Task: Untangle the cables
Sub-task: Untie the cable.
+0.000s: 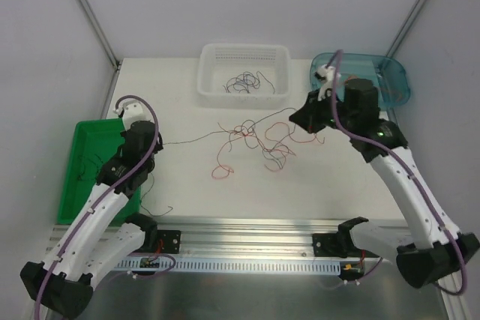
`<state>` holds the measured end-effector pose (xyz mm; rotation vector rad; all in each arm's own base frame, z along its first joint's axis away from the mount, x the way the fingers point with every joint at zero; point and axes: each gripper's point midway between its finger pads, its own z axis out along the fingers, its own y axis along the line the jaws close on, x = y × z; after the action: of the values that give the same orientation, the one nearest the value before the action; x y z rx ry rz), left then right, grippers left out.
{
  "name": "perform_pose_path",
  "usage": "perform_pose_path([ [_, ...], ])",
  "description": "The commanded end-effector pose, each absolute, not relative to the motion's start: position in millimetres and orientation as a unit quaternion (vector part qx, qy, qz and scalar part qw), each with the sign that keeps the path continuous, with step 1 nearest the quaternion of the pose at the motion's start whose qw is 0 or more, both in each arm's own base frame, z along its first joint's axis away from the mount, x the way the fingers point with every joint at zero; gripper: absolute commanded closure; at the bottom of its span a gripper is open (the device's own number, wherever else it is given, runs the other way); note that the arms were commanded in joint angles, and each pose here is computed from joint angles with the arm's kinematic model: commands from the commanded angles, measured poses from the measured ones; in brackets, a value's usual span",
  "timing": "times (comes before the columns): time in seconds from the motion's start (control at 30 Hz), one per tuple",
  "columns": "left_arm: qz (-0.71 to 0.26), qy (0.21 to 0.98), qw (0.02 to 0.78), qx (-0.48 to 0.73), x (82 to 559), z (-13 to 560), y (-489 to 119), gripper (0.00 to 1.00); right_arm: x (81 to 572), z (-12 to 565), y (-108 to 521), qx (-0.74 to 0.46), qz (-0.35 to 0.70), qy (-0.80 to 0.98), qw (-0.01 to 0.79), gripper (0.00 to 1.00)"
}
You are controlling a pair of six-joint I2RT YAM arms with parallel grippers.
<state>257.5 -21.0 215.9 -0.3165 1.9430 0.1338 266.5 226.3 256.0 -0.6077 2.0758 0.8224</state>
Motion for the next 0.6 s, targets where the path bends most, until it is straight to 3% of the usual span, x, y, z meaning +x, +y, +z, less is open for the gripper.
perform_pose_path([
  [0.0,0.042,0.836,0.517,-0.179,266,200,-10,1.0,242,314,165,-0.193,0.31,0.829,0.424,0.99],
  [0.33,0.043,0.845,0.466,-0.259,276,175,19,1.0,254,481,65,0.015,0.307,0.717,0.625,0.99],
  [0.57,0.051,0.856,0.432,-0.281,275,155,27,1.0,257,574,77,-0.026,0.384,0.646,0.659,0.99],
])
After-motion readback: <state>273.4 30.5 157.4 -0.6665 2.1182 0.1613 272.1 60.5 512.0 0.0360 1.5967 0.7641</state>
